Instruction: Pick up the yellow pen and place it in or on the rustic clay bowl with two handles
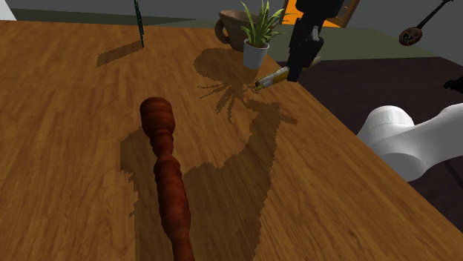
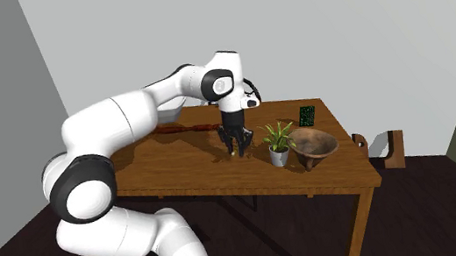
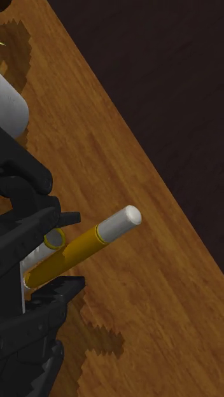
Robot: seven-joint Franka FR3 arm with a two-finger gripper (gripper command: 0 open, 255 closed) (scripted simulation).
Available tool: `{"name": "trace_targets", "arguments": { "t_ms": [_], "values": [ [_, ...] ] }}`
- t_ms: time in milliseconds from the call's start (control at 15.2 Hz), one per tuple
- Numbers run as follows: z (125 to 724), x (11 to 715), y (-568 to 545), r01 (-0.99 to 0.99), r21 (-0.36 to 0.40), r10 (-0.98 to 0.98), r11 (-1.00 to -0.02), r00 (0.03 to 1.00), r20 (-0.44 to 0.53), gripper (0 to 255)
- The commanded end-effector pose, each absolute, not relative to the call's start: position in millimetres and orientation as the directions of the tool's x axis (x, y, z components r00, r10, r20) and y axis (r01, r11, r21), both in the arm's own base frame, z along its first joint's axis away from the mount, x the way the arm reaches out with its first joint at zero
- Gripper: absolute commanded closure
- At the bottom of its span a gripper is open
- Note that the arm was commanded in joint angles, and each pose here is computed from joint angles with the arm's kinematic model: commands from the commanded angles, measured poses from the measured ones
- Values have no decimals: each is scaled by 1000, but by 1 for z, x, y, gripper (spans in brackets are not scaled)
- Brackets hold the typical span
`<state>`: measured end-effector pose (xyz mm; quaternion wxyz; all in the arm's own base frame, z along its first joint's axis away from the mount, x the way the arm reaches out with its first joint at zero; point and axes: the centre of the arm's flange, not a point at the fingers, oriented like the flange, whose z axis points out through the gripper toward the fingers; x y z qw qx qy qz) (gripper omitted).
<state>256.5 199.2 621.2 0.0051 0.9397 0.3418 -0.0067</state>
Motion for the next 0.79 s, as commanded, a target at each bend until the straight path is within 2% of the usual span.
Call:
{"name": "trace_targets", "arguments": {
  "t_ms": [0, 726],
  "values": [
    [632, 257, 199, 643, 5, 643, -766, 766, -16, 255],
    [690, 257, 199, 643, 5, 643, -766, 766, -16, 255]
  ]
}}
